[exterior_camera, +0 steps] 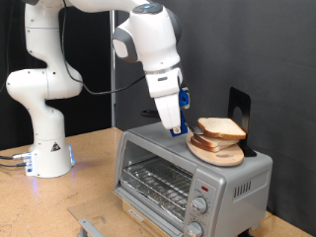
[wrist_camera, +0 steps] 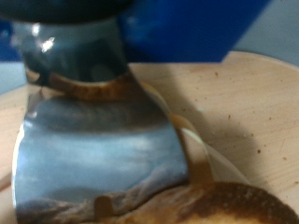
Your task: Make a piece of toast with the oven
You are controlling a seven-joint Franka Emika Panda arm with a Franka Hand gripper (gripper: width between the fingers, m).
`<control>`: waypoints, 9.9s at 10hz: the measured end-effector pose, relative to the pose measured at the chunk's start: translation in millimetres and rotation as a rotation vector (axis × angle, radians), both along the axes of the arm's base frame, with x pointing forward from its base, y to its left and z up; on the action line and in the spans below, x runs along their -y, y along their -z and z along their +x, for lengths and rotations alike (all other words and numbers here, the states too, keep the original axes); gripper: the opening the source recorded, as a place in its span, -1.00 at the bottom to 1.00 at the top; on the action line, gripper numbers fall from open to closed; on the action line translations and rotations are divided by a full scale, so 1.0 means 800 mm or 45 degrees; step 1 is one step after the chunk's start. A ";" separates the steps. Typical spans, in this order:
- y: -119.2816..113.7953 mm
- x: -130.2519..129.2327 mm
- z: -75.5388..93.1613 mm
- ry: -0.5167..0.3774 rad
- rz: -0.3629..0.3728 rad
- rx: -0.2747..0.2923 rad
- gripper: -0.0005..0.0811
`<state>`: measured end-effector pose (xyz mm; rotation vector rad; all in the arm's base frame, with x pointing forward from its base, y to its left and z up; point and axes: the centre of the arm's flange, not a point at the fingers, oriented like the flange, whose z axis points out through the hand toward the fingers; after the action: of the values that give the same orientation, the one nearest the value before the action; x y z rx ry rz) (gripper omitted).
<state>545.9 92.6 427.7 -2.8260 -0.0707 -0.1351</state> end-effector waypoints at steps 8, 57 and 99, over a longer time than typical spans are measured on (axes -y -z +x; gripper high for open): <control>-0.020 0.036 -0.023 -0.121 0.051 -0.061 -0.03; 0.207 0.200 -0.165 -0.461 -0.328 0.009 -0.03; 0.158 0.231 -0.157 -0.408 -0.200 -0.088 -0.03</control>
<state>420.1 -92.6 301.3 -2.9246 -0.5367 0.0427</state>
